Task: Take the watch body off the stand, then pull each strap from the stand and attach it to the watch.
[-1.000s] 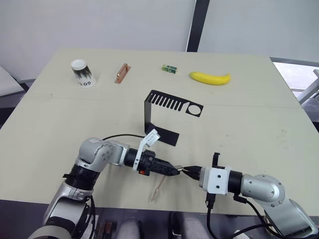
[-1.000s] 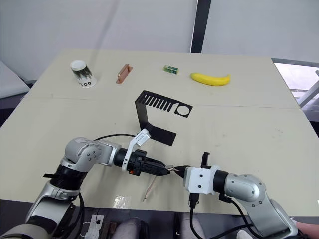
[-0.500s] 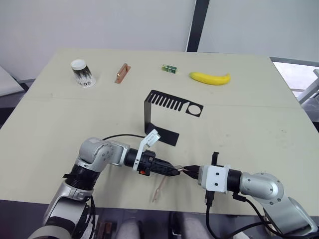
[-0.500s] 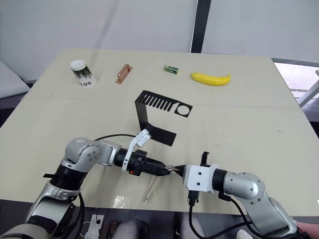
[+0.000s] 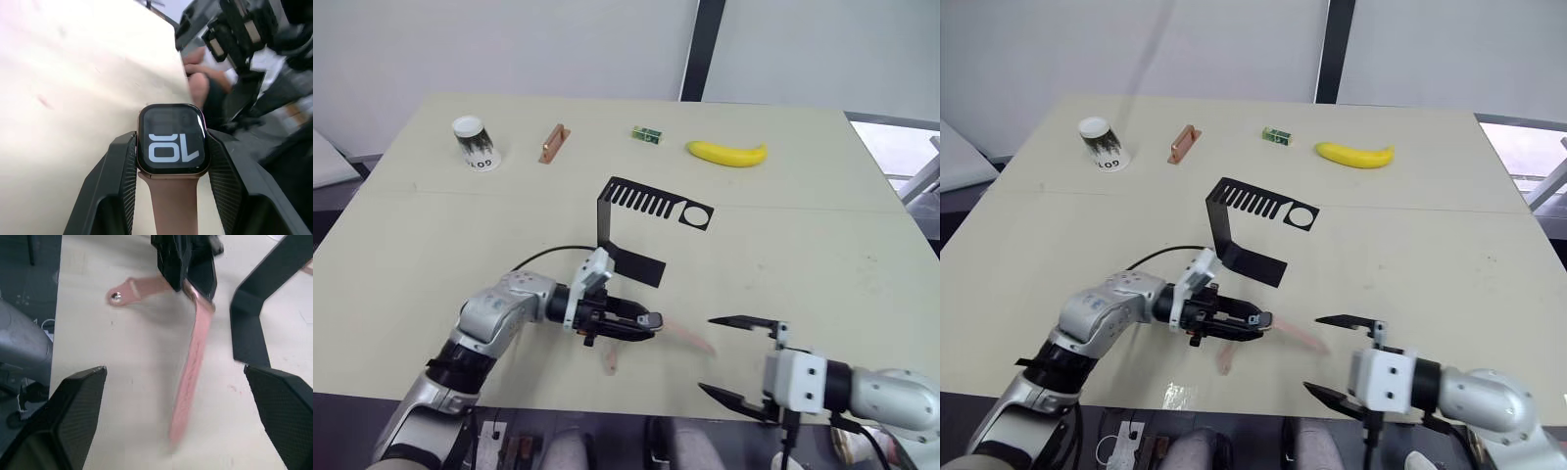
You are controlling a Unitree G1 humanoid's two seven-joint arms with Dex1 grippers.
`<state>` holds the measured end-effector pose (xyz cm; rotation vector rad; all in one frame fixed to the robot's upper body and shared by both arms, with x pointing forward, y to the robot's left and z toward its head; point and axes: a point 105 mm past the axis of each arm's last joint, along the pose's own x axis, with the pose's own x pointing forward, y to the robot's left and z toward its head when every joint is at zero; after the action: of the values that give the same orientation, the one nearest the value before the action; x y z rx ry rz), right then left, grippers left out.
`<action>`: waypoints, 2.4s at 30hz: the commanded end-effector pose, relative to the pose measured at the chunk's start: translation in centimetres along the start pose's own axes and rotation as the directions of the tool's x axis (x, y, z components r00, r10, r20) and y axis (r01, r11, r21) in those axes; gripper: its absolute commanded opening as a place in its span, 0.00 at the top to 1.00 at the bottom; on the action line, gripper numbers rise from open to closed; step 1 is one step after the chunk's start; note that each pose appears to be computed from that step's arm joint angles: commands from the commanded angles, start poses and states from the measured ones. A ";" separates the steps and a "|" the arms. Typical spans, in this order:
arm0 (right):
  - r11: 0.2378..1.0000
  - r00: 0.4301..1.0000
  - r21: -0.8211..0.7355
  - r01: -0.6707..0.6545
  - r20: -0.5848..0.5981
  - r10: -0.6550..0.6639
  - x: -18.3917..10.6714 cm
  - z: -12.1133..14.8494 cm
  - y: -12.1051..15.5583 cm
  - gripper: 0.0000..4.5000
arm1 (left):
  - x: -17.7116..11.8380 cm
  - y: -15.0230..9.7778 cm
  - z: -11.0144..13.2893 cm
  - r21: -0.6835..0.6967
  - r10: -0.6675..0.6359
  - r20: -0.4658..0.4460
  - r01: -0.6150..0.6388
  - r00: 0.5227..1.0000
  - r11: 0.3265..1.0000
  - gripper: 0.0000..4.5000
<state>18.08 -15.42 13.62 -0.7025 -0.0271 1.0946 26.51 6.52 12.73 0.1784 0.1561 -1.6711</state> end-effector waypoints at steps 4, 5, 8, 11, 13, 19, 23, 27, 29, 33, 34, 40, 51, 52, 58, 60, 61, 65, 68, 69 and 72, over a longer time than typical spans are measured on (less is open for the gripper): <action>0.993 0.981 0.060 0.097 0.161 -0.105 -2.7 1.6 -0.1 0.00 | -1.1 -0.5 1.7 0.593 0.007 -0.010 0.000 1.000 0.805 0.64; 0.987 0.976 0.095 0.131 0.165 -0.145 -3.0 1.6 -0.3 0.00 | -1.3 -0.7 1.9 0.640 0.013 -0.014 -0.001 1.000 0.769 0.64; 0.962 0.957 0.161 0.221 0.152 -0.245 -3.9 1.2 -1.0 0.00 | -1.6 -1.0 2.4 0.735 0.031 -0.017 -0.008 0.999 0.678 0.64; 0.966 0.966 0.147 0.211 0.117 -0.229 -4.5 0.6 -0.3 0.00 | -1.7 -1.4 2.6 0.765 0.037 -0.026 -0.004 0.999 0.645 0.64; 0.966 0.968 0.147 0.212 0.107 -0.228 -4.7 0.3 0.0 0.00 | -1.8 -1.5 2.8 0.779 0.047 -0.036 -0.002 0.998 0.627 0.64; 0.967 0.967 0.139 0.213 0.112 -0.229 -4.4 0.0 -0.2 0.00 | -1.9 -1.4 2.9 0.753 0.073 -0.034 -0.023 0.997 0.658 0.64; 0.965 0.956 0.136 0.224 0.163 -0.245 -4.1 1.0 -0.8 0.00 | -0.8 -1.6 3.7 0.663 0.049 0.023 -0.052 0.999 0.747 0.64; 0.971 0.959 0.147 0.188 0.185 -0.214 -3.6 1.5 -0.8 0.00 | 1.1 -0.2 3.4 0.505 0.115 0.039 -0.119 0.993 0.855 0.64; 0.973 0.961 0.152 0.172 0.189 -0.200 -3.5 1.6 -0.7 0.00 | 2.3 0.7 2.4 0.414 0.156 0.002 -0.143 0.988 0.899 0.64; 0.974 0.963 0.176 0.145 0.201 -0.180 -3.4 1.8 -0.4 0.00 | 4.7 0.5 -0.7 0.337 0.129 -0.102 -0.088 0.986 0.937 0.64; 0.973 0.964 0.184 0.139 0.202 -0.176 -3.4 1.8 -0.3 0.00 | 5.1 0.7 -1.4 0.325 0.142 -0.121 -0.096 0.983 0.941 0.64; 0.974 0.975 0.202 0.100 0.176 -0.137 -3.6 1.4 0.3 0.00 | 5.1 1.4 -2.9 0.311 0.202 -0.163 -0.144 0.966 0.939 0.64; 0.976 0.983 0.206 0.068 0.151 -0.101 -3.9 0.2 -0.3 0.00 | 1.4 0.7 -1.5 0.338 0.160 -0.085 -0.123 0.983 0.933 0.00; 0.976 0.985 0.204 0.069 0.142 -0.099 -4.1 0.0 -0.5 0.00 | 0.7 0.6 -1.3 0.356 0.160 -0.072 -0.124 0.984 0.926 0.00; 0.982 0.994 0.158 0.102 0.020 -0.106 -7.5 -1.9 -2.0 0.00 | -9.2 -0.7 -0.9 0.252 0.334 -0.077 -0.305 0.940 0.918 0.00; 0.981 0.990 0.139 0.138 -0.023 -0.136 -8.9 -2.7 -2.9 0.00 | -12.7 -1.6 -1.6 0.274 0.432 -0.177 -0.377 0.884 0.885 0.00; 0.980 0.988 0.131 0.151 -0.039 -0.147 -9.4 -3.0 -3.2 0.00 | -13.8 -1.9 -1.7 0.286 0.462 -0.207 -0.398 0.862 0.872 0.00; 0.979 0.980 0.088 0.185 -0.088 -0.178 -10.7 -3.8 -4.2 0.00 | -16.4 -3.6 -2.3 0.252 0.533 -0.256 -0.477 0.807 0.842 0.00; 0.976 0.975 0.069 0.205 -0.103 -0.197 -11.2 -4.1 -4.9 0.00 | -17.9 -3.4 -2.5 0.289 0.607 -0.252 -0.540 0.754 0.791 0.00; 0.977 0.975 0.067 0.204 -0.103 -0.196 -11.2 -4.2 -5.0 0.00 | -18.2 -3.0 -2.3 0.295 0.632 -0.233 -0.565 0.739 0.770 0.00; 0.977 0.976 0.068 0.201 -0.100 -0.193 -11.0 -4.4 -5.2 0.00 | -18.6 -1.7 -1.6 0.318 0.678 -0.180 -0.610 0.712 0.725 0.00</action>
<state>18.57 -27.90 15.80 -0.6324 0.0338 0.8624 26.28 24.80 13.84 0.5652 0.1470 -0.9745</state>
